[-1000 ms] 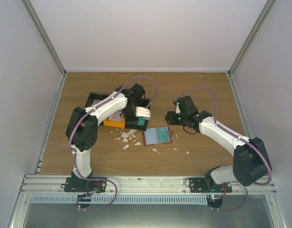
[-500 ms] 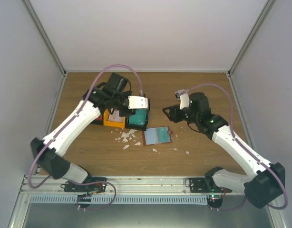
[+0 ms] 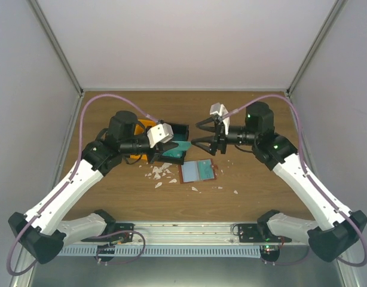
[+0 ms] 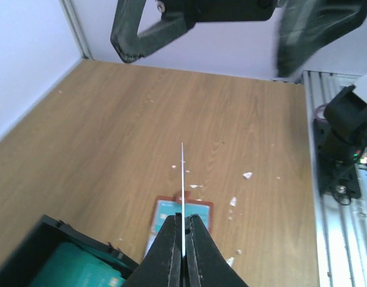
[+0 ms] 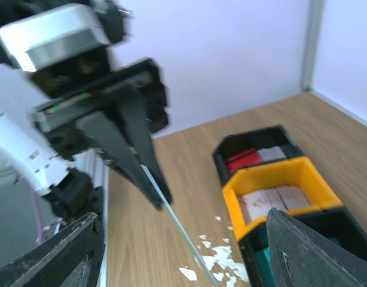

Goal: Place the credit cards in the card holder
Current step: Pick up the credit card from the storage box.

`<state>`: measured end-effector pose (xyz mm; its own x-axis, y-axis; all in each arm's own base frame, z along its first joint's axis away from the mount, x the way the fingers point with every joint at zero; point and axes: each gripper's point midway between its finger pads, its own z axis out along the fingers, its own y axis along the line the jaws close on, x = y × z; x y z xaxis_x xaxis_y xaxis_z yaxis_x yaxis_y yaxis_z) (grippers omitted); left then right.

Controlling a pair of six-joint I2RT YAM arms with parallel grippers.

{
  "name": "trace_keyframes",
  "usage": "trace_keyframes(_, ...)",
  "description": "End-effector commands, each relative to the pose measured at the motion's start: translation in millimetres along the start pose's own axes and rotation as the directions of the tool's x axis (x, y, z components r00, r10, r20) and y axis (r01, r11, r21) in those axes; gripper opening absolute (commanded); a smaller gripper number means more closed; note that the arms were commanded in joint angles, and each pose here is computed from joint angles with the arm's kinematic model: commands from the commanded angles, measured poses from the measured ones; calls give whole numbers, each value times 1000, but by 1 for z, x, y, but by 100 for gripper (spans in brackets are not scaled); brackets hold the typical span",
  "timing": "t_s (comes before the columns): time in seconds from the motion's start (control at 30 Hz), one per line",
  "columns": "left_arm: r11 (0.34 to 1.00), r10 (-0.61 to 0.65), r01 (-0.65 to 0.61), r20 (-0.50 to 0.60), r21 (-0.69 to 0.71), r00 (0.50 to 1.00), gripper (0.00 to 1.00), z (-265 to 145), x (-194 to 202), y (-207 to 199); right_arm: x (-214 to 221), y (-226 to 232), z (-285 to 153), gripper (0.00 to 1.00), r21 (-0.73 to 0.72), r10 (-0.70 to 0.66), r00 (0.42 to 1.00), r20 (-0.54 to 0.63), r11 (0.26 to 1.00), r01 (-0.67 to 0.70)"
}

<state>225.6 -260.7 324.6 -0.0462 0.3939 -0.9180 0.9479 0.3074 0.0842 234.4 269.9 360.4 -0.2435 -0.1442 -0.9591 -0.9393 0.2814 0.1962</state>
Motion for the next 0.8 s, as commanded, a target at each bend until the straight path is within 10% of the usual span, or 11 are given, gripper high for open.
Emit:
trace_keyframes(0.0,995,-74,71,41,73,996,0,-3,0,-18,11,42,11,75,-204,-160,986,-46,968,148)
trace_keyframes(0.2,989,-62,61,6,134,998,0,-2,13,-32,45,43,50,72,-182,-210,956,-207,968,174)
trace_keyframes(0.33,986,-41,47,-41,161,998,0,-2,27,-38,68,37,61,50,-181,-209,928,-308,971,159)
trace_keyframes(0.77,980,67,-57,-45,192,997,0,-20,34,-55,85,42,60,25,-216,-209,908,-363,967,136)
